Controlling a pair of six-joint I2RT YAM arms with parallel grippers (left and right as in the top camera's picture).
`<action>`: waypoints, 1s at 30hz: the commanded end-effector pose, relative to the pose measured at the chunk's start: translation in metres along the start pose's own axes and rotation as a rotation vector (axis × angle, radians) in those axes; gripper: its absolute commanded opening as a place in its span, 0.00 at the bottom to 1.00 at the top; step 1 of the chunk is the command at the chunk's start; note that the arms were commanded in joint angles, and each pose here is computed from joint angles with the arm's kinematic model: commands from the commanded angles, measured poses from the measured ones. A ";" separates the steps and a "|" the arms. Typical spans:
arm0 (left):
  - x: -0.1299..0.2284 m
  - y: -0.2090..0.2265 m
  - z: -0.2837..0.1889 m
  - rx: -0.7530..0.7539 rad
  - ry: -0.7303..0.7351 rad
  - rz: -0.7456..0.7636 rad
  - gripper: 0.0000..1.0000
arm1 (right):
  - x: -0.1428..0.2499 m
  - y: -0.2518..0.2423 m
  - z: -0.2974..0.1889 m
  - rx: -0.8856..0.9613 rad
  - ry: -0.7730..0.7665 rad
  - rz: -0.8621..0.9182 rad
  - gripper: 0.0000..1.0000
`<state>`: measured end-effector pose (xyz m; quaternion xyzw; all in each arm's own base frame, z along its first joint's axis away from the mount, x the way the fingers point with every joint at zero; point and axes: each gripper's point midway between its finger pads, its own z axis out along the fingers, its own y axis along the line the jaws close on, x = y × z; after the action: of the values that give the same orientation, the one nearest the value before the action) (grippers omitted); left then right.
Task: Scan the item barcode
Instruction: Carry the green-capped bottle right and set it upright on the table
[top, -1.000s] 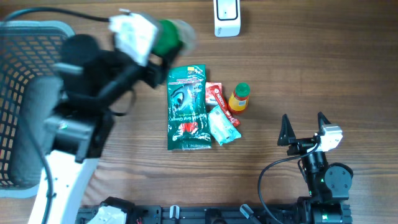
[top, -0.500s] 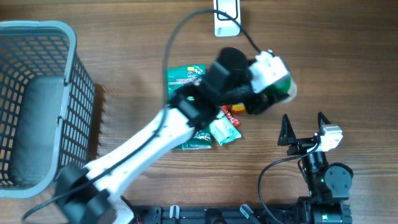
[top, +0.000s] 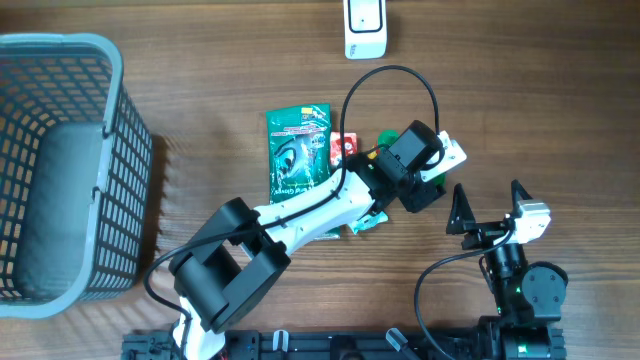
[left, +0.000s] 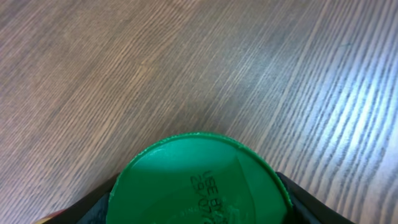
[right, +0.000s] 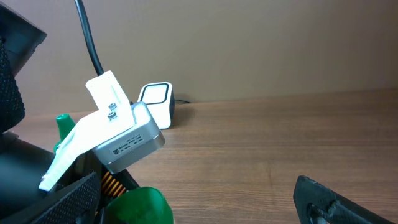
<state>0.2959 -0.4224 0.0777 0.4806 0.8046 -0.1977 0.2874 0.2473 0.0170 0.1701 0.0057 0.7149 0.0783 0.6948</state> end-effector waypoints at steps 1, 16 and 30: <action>-0.001 0.007 0.002 -0.035 0.000 -0.007 0.59 | -0.002 0.003 0.000 -0.014 -0.010 -0.013 1.00; -0.037 -0.029 -0.038 -0.059 -0.085 0.062 1.00 | -0.002 0.003 0.000 -0.014 -0.010 -0.014 1.00; -0.029 0.067 -0.147 -0.557 -0.037 -0.026 1.00 | -0.002 0.003 0.000 -0.014 -0.010 -0.013 1.00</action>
<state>0.3146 -0.3415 0.2061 0.3908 0.8181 -0.0138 0.4217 0.2460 0.0244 0.1730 -0.0065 0.7111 0.0955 0.6965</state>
